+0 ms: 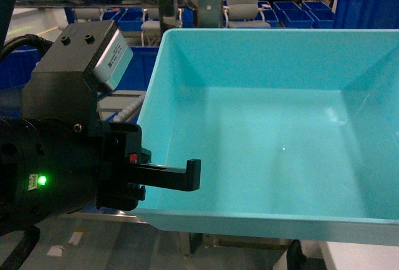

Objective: Organize blue bins on left shelf correctly

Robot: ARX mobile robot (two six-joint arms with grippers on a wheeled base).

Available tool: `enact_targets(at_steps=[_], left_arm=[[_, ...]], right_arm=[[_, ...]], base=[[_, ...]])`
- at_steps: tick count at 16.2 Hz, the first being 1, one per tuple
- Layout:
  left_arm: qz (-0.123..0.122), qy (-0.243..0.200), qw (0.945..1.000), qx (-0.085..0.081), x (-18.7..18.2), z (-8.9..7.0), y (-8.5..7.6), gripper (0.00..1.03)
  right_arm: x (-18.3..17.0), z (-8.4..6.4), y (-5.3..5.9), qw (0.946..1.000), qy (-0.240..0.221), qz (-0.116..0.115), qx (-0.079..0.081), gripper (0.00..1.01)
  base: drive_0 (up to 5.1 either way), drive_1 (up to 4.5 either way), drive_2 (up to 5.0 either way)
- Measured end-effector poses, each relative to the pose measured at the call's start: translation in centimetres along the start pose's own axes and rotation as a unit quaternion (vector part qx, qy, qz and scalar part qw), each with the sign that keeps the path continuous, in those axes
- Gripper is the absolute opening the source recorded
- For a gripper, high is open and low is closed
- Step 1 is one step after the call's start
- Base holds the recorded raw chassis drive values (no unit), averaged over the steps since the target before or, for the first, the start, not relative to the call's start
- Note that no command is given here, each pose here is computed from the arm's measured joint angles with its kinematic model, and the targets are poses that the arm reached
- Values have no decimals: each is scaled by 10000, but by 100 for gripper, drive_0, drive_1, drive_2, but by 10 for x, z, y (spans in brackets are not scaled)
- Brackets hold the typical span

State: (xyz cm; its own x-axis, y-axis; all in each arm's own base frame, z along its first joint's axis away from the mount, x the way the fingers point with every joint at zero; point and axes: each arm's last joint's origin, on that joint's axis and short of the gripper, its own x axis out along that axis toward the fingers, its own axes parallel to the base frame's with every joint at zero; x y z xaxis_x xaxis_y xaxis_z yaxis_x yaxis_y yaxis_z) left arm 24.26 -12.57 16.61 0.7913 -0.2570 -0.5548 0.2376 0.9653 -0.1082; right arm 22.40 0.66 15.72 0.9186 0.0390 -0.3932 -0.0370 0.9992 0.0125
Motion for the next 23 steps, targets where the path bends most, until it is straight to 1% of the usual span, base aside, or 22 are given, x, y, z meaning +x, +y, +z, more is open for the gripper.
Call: enact_targets(at_steps=[23], left_arm=[[3, 13, 10000, 4, 0, -1, 0, 2]], right_arm=[[0, 0, 0, 10000, 0, 3, -5, 2]], base=[[-492, 245, 245]])
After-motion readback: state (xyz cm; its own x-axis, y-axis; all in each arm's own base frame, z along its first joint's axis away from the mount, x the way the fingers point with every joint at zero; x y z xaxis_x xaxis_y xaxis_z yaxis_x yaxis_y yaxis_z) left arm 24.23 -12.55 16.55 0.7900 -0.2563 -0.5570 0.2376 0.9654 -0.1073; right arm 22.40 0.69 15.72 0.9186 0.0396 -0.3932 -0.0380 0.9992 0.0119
